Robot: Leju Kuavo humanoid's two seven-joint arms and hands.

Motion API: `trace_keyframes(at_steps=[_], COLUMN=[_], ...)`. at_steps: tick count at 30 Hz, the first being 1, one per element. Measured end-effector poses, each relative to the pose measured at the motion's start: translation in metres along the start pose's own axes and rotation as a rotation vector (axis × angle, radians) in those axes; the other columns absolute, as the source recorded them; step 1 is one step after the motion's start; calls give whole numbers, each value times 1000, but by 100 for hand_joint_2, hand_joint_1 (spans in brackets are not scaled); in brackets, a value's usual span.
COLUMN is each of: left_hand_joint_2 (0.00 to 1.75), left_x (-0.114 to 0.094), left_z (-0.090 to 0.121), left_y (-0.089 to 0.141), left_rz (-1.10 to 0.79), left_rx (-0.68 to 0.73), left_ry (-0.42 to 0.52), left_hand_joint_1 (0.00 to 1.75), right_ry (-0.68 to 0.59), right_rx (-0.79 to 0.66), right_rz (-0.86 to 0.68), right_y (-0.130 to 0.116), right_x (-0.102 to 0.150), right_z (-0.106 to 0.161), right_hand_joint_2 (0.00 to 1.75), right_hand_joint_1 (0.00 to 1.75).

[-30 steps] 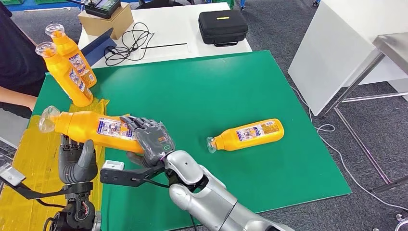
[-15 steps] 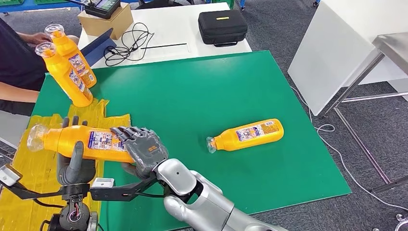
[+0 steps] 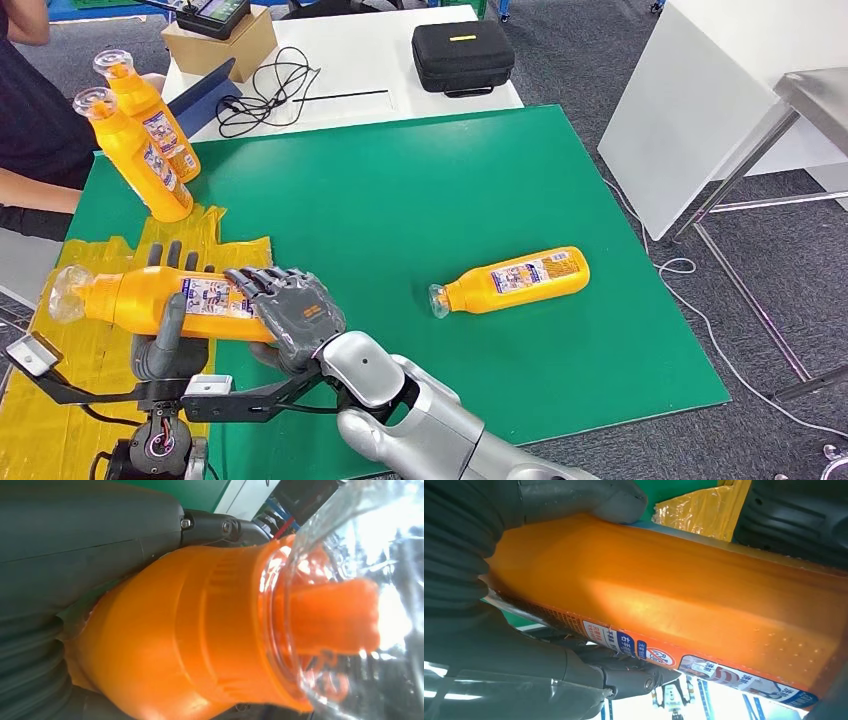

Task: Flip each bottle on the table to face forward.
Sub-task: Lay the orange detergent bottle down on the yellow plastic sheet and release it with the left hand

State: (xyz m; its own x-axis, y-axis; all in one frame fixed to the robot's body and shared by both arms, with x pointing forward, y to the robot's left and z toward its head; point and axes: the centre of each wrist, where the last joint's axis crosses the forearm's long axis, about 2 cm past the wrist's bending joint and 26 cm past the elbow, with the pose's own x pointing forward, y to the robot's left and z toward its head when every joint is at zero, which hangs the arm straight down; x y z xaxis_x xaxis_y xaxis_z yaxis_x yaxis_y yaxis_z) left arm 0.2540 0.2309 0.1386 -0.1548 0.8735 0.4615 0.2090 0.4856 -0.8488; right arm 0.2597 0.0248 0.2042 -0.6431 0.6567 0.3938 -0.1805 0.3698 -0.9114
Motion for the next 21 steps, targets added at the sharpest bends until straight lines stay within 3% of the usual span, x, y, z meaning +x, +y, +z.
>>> trace_keyframes(at_steps=[20,21], left_hand_joint_2=[175,175], left_x=[-1,-1], left_z=[-3,-4], left_y=[-1,-1], left_rz=[-7,-10], left_rx=[14,15], left_ry=[-17,-19], left_hand_joint_1=[175,175], right_ry=[5,9], right_rx=[12,18], right_rz=[1,-3], right_y=[-3,-3], right_x=[-1,-1], right_z=[-3,-3], right_hand_joint_2=[175,175], right_hand_joint_1=[175,134])
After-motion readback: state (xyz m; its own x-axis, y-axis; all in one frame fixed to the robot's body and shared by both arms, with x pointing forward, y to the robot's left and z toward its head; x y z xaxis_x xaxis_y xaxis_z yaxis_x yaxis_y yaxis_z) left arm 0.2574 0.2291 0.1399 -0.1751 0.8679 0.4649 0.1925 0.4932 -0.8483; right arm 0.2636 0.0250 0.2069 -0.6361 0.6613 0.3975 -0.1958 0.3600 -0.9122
